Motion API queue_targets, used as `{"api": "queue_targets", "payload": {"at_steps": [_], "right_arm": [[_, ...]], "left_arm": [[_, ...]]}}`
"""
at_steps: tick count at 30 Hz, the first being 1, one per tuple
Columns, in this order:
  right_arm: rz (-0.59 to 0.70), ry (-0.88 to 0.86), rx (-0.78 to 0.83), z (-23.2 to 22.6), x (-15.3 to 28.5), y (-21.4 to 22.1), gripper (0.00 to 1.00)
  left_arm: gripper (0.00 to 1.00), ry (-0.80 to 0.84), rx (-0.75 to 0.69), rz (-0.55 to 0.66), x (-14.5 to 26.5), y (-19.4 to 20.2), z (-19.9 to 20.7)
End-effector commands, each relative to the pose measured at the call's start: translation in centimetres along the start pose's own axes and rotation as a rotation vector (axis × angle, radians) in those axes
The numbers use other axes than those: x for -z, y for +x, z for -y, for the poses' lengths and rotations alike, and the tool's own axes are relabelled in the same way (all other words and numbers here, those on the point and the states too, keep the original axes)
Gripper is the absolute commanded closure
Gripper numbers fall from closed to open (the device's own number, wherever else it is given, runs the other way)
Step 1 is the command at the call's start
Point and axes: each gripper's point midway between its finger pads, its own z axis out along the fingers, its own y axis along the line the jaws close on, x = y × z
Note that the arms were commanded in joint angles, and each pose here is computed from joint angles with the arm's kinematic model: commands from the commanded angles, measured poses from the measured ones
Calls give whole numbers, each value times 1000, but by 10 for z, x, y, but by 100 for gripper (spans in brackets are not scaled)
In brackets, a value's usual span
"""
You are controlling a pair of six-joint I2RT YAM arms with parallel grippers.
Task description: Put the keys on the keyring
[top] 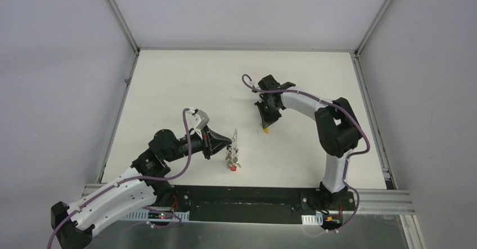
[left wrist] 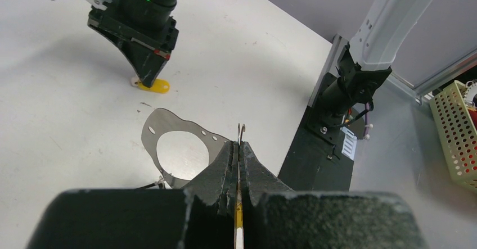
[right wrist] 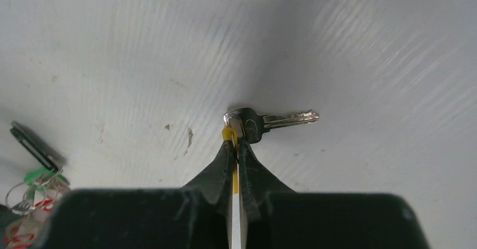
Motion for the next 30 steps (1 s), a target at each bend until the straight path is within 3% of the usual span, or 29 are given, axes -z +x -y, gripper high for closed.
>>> {"api": "queue_targets", "payload": {"at_steps": [1, 2, 4, 9, 11, 15, 22, 30], "right_arm": [[2, -121, -55, -25, 30, 20, 100], [-7, -140, -73, -29, 32, 27, 100], [-31, -206, -88, -40, 37, 46, 90], [34, -394, -125, -71, 60, 64, 47], [54, -417, -144, -73, 66, 67, 40], [29, -411, -192, -70, 62, 72, 42], [-29, -409, -249, -66, 46, 74, 59], [-56, -298, -211, -46, 36, 78, 60]], "left_arm": [[100, 28, 7, 80, -2, -28, 13], [100, 29, 9, 79, -2, -28, 13], [100, 29, 14, 77, -2, -27, 13], [100, 31, 36, 74, -3, -24, 13], [100, 31, 45, 71, -3, -23, 12], [100, 33, 59, 68, -3, -21, 13], [100, 33, 77, 68, -3, -21, 13], [100, 26, 102, 66, -5, -19, 12]]}}
